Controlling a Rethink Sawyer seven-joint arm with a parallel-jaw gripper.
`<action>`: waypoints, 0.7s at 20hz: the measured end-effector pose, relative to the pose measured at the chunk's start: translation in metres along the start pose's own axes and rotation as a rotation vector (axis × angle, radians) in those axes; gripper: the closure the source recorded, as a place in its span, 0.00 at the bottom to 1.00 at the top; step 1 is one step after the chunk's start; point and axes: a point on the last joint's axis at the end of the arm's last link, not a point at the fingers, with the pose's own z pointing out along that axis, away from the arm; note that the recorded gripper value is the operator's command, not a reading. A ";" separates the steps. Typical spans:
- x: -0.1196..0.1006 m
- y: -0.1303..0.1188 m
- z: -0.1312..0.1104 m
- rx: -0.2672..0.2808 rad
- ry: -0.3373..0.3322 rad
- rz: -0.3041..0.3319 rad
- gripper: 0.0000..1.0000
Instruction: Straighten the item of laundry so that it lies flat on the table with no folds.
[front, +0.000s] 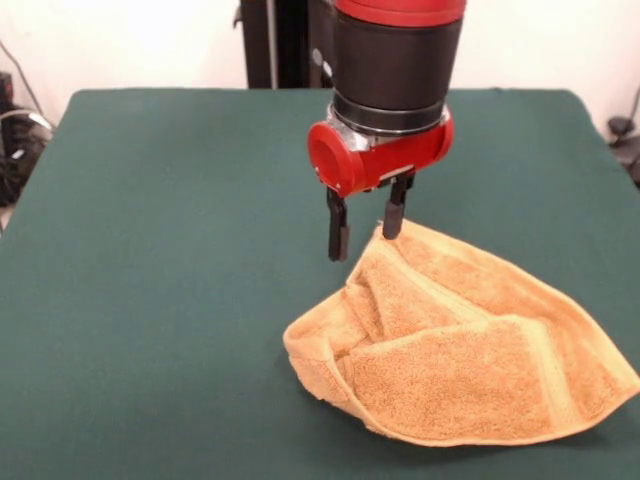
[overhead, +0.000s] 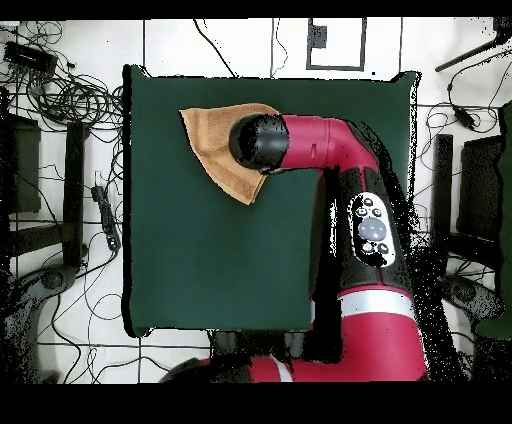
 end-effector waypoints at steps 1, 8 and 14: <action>0.002 0.006 0.003 0.005 0.003 0.017 0.00; 0.010 0.041 0.011 0.008 0.016 0.196 0.00; 0.023 0.057 0.011 0.013 0.033 0.355 0.00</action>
